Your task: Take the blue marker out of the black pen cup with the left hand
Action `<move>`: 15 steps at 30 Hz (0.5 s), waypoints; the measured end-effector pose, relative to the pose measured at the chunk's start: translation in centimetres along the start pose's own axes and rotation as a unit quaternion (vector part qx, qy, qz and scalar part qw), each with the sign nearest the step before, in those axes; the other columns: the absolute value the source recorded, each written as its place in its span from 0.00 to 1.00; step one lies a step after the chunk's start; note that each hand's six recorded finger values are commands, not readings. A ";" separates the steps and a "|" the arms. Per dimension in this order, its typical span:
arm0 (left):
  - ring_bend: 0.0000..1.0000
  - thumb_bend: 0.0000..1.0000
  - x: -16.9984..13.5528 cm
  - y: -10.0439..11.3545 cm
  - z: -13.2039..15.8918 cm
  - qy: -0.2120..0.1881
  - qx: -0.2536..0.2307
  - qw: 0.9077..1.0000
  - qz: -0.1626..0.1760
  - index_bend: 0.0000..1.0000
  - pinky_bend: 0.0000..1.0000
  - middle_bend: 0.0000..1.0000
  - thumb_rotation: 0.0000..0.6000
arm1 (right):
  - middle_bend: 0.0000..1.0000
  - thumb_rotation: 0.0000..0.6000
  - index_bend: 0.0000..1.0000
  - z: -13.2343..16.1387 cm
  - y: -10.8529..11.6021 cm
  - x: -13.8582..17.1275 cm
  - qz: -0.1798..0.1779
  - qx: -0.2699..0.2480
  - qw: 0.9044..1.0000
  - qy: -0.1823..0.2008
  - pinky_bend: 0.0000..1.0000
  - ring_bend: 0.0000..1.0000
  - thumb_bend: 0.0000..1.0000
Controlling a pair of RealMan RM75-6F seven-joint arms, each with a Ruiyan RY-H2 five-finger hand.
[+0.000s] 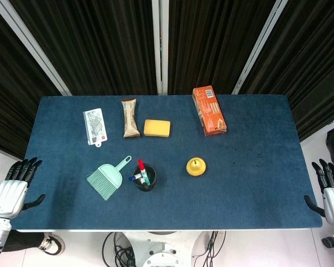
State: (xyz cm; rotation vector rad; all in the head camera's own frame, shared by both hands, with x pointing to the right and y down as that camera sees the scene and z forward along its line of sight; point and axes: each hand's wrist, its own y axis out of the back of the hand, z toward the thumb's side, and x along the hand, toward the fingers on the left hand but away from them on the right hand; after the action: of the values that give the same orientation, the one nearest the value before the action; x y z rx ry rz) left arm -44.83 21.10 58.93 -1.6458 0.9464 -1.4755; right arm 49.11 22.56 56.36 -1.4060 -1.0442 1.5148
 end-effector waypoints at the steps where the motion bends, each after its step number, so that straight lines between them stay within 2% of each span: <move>1: 0.00 0.21 -0.1 0.0 0.0 0.001 0.000 1.000 0.001 0.05 0.02 0.01 1.00 | 0.00 1.00 0.00 0.0 0.1 0.0 -0.003 0.001 1.000 -0.001 0.00 0.00 0.17; 8: 0.00 0.21 -0.2 0.0 0.6 -0.011 -0.007 1.000 0.007 0.05 0.03 0.02 1.00 | 0.00 1.00 0.00 -0.3 0.5 0.4 -0.007 0.003 1.000 -0.006 0.00 0.00 0.17; 15: 0.00 0.21 0.2 0.5 2.6 -0.038 -0.010 0.999 0.010 0.08 0.18 0.05 1.00 | 0.00 1.00 0.00 -0.4 1.5 0.7 -0.023 -0.008 1.000 -0.010 0.00 0.00 0.17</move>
State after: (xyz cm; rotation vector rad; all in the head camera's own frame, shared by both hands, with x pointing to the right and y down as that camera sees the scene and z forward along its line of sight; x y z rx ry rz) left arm -42.30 20.77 58.39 -1.6895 0.9370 -1.3838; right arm 49.40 22.77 54.65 -1.3705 -1.0967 1.4930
